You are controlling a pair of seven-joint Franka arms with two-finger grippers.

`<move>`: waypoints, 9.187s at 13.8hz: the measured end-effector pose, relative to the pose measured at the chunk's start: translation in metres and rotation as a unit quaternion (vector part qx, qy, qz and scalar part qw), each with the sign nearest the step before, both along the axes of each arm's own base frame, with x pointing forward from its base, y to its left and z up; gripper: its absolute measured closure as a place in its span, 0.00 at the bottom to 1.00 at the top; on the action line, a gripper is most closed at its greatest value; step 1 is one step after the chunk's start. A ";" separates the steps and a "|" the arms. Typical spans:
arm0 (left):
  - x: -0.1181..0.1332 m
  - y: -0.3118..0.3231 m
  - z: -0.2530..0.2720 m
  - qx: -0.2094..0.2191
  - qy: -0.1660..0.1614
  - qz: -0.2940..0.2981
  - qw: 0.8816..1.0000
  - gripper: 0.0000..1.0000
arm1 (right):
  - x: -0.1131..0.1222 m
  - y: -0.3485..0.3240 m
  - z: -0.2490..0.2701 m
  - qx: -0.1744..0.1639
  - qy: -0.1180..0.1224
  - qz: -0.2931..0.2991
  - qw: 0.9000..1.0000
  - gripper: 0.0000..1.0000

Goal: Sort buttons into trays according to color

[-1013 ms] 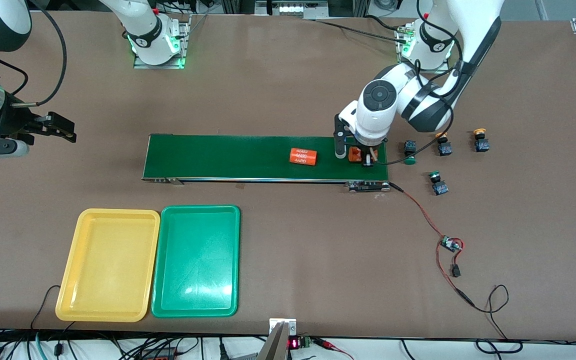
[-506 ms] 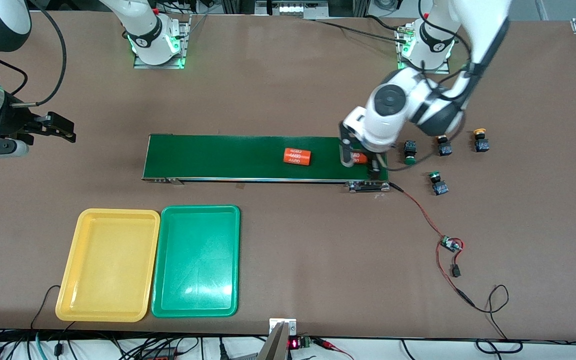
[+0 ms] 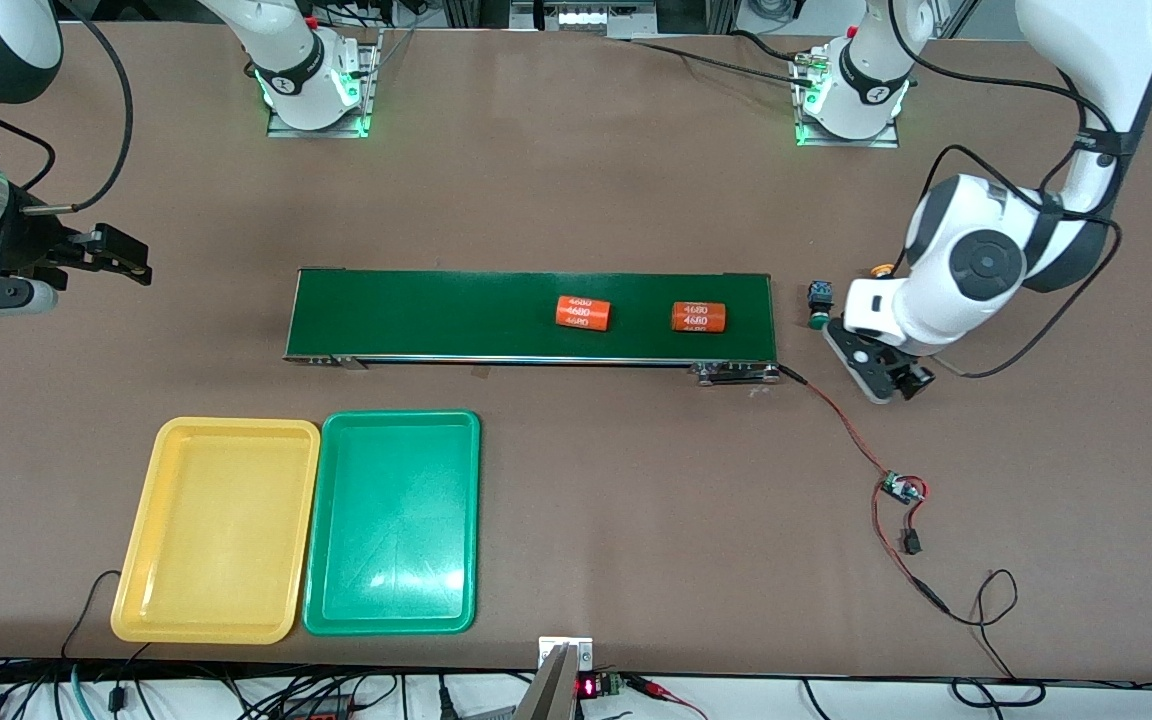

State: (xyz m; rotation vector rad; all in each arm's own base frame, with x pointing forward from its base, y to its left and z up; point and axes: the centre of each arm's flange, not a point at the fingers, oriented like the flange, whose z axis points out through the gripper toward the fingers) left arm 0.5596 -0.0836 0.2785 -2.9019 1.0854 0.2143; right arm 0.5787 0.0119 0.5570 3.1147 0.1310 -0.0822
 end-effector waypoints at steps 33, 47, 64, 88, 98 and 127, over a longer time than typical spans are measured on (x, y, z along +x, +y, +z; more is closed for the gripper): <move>0.024 0.042 -0.076 0.018 0.025 0.433 0.901 0.59 | 0.001 0.000 -0.002 0.000 0.002 0.000 1.000 0.00; -0.065 -0.208 -0.028 0.017 0.029 0.168 0.985 0.59 | 0.001 0.000 -0.002 0.000 0.002 0.000 1.000 0.00; -0.022 0.001 -0.032 -0.014 0.096 0.377 0.921 0.00 | 0.001 0.000 -0.002 0.000 0.002 0.000 1.000 0.00; -0.098 -0.005 -0.110 0.008 0.111 0.343 0.933 0.37 | -0.104 -0.006 -0.054 0.005 -0.057 0.000 0.998 0.00; -0.023 -0.029 0.009 -0.019 0.044 0.274 0.961 0.59 | -0.102 -0.006 -0.057 0.005 -0.061 0.000 0.998 0.00; -0.032 0.056 -0.019 0.053 0.047 0.441 0.895 0.00 | -0.111 0.113 -0.085 0.004 -0.033 -0.004 0.999 0.00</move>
